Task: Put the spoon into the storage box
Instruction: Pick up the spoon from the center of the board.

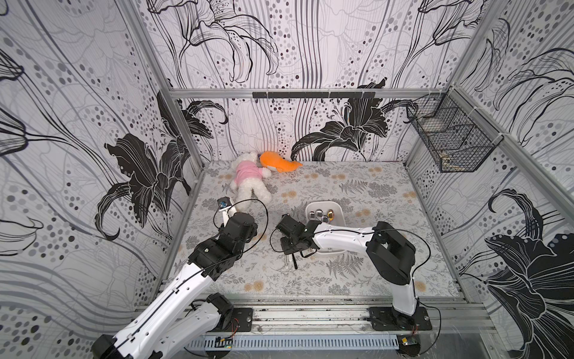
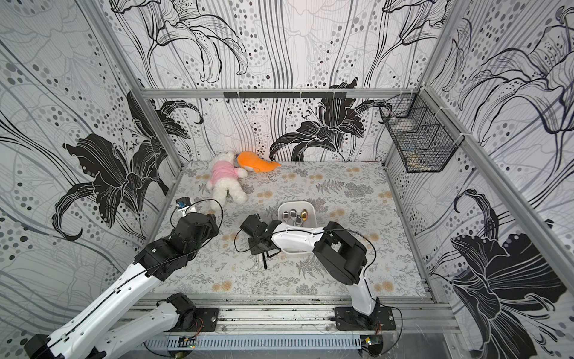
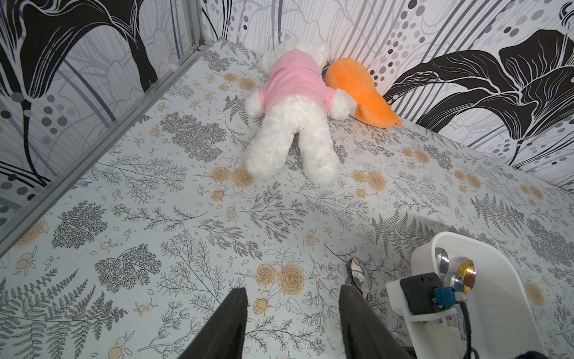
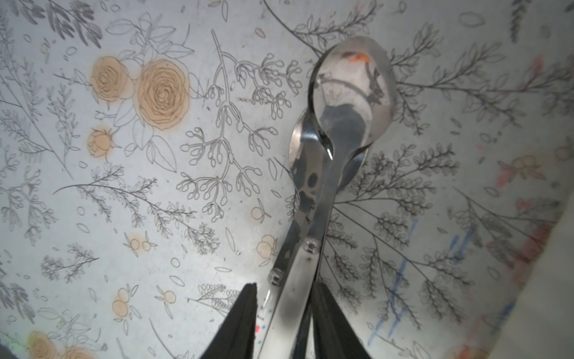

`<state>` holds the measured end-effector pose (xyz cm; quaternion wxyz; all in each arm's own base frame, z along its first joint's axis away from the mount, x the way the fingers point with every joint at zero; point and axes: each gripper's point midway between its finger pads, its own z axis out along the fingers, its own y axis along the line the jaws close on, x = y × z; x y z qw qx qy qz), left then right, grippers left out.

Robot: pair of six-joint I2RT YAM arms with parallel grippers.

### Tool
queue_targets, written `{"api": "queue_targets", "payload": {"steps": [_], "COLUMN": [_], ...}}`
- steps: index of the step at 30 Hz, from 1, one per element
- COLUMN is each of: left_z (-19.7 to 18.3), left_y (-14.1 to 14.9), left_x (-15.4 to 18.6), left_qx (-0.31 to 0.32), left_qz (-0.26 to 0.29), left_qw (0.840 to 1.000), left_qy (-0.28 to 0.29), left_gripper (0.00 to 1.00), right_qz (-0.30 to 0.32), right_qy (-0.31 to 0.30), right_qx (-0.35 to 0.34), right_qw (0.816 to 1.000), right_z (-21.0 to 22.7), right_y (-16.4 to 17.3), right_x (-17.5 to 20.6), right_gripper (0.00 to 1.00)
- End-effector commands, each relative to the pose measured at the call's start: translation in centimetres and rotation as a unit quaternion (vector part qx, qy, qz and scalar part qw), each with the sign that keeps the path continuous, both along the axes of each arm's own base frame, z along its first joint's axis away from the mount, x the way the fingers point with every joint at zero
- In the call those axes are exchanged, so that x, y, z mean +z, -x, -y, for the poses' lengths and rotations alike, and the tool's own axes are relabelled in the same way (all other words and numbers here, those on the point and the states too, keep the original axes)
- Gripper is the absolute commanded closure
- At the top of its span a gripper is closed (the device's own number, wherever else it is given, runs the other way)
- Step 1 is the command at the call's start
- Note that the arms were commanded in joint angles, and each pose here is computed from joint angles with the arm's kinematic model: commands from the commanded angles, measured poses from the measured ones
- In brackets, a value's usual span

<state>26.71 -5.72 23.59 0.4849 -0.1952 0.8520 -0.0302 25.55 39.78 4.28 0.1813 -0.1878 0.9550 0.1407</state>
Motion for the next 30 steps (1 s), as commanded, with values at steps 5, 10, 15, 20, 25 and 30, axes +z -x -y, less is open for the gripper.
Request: {"api": "queue_targets", "payload": {"steps": [5, 10, 15, 20, 25, 30], "left_z": [0.1, 0.2, 0.3, 0.4, 0.5, 0.4], "left_y": [-0.3, -0.4, -0.5, -0.6, -0.7, -0.6], "left_x": [0.0, 0.0, -0.1, -0.2, -0.3, -0.3], "left_qx": [-0.003, -0.003, -0.005, -0.007, -0.008, -0.008], "left_qz": [0.005, 0.005, 0.003, 0.002, -0.001, 0.0], "left_qw": [1.0, 1.0, 1.0, 1.0, 1.0, 1.0], "left_qy": [0.0, 0.001, -0.001, -0.001, -0.002, -0.001], "left_gripper": [0.46, 0.46, 0.46, 0.46, 0.46, 0.46], "right_qz": [-0.02, -0.024, -0.032, -0.033, -0.031, -0.026], "right_qy": [0.035, 0.042, 0.052, 0.067, 0.061, 0.061], "right_qx": [-0.01, -0.012, -0.013, -0.015, -0.004, -0.001], "right_qw": [0.999, 0.999, 0.998, 0.997, 0.998, 0.998], "right_z": [1.7, 2.4, 2.9, 3.5, 2.6, 2.0], "right_y": [1.4, 1.8, 2.2, 2.3, 2.9, 3.1], "right_x": [-2.0, -2.5, -3.2, -3.5, -2.7, -2.4], "right_gripper": [0.71, 0.74, 0.76, 0.73, 0.73, 0.74]}}
